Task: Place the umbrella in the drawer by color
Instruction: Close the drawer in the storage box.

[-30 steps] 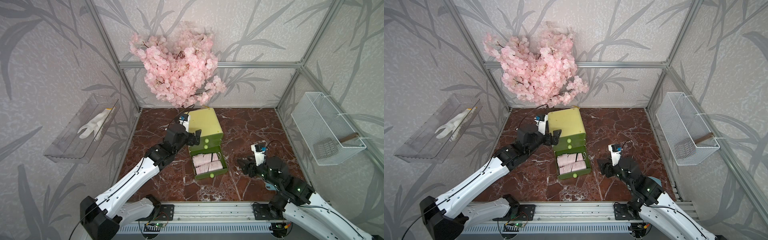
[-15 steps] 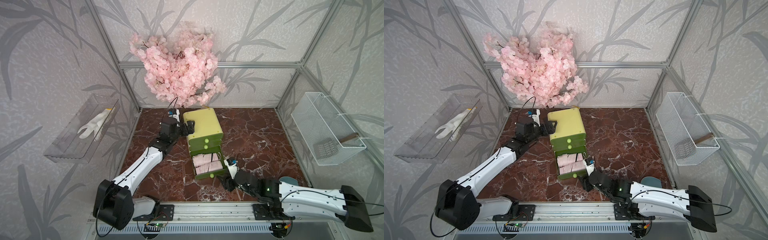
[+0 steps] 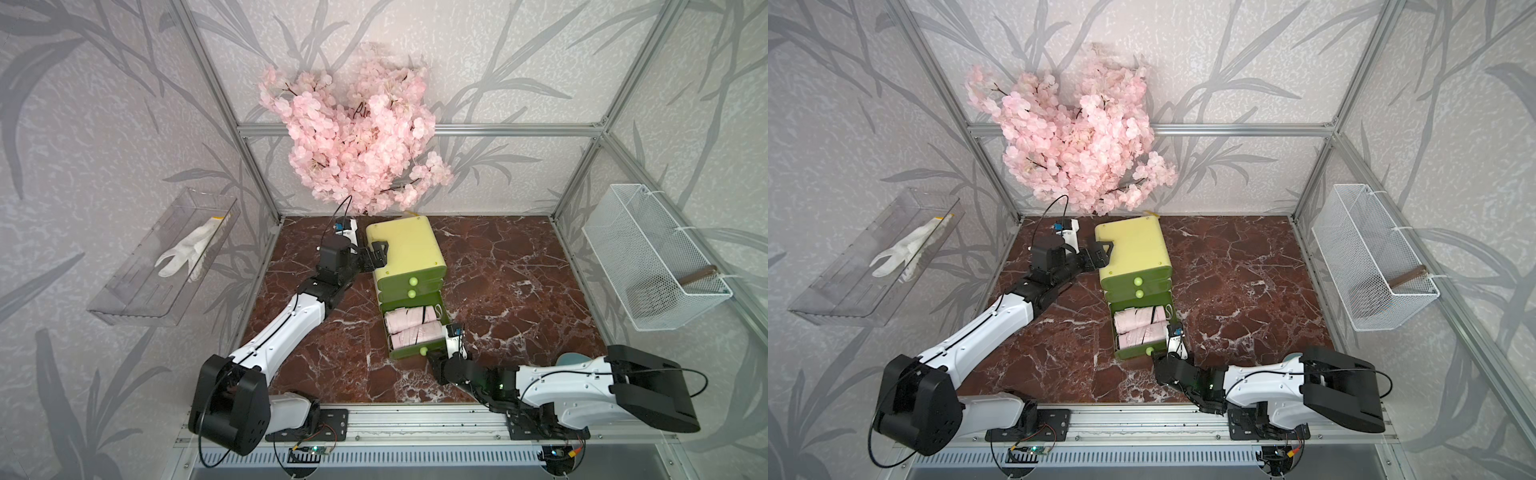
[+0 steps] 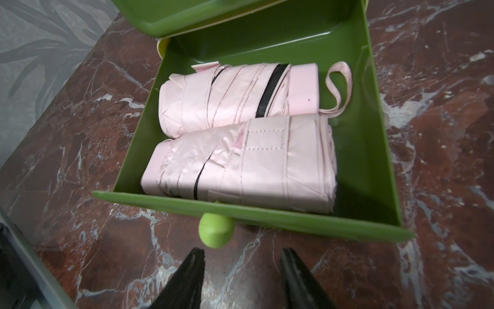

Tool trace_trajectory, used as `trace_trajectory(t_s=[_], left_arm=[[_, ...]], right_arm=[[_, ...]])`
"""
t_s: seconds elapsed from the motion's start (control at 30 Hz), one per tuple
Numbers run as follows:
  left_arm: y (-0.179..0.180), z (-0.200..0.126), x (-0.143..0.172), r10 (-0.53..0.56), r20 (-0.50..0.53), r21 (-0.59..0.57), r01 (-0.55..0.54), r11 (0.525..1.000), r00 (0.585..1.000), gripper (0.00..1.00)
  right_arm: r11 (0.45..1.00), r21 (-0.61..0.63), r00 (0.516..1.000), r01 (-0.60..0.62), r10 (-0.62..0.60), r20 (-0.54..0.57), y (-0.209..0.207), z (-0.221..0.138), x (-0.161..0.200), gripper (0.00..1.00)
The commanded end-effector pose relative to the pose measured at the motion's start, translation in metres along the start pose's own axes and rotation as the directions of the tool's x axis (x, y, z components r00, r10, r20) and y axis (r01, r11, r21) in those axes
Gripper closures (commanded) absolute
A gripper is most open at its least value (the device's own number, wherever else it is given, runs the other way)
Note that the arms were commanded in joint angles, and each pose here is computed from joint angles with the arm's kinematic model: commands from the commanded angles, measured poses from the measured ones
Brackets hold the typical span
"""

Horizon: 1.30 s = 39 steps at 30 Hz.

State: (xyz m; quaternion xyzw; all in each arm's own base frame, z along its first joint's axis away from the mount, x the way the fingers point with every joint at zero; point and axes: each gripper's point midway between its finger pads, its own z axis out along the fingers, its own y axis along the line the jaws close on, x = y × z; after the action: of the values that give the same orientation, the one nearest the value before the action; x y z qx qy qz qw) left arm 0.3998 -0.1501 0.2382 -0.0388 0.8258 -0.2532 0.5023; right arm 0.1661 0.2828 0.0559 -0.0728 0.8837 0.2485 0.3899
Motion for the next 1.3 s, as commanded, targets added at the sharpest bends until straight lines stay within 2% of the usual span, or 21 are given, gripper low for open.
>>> trace_trajectory(t_s=[0.0,0.23,0.5,0.7,0.9,1.27], left_arm=[[0.002,-0.002,0.0,0.018,0.013,0.004,-0.018,1.0,1.0,0.0],[-0.001,0.002,0.017,0.023,-0.041,0.05,-0.021,0.999,0.999,0.0],[-0.001,0.0,0.023,0.024,-0.046,0.059,-0.022,0.998,0.999,0.0],[0.002,0.0,0.027,0.027,-0.048,0.057,-0.025,0.998,0.998,0.0],[0.002,0.0,0.031,0.029,-0.053,0.064,-0.026,0.998,0.998,0.0],[0.001,0.001,0.033,0.026,-0.056,0.076,-0.022,0.997,0.998,0.0]], right_arm=[[0.997,-0.036,0.994,-0.075,0.077,0.077,0.014,0.011,-0.011,0.51],[0.992,-0.067,0.984,-0.111,0.119,0.13,0.025,0.032,-0.011,0.54],[0.989,-0.085,0.972,-0.12,0.135,0.194,0.029,0.05,-0.034,0.73],[0.985,-0.092,0.959,-0.148,0.165,0.229,0.023,0.064,-0.067,0.74],[0.982,-0.074,0.96,-0.173,0.184,0.211,0.012,0.089,-0.076,0.74],[0.984,-0.083,0.963,-0.157,0.172,0.206,0.022,0.118,-0.091,0.72]])
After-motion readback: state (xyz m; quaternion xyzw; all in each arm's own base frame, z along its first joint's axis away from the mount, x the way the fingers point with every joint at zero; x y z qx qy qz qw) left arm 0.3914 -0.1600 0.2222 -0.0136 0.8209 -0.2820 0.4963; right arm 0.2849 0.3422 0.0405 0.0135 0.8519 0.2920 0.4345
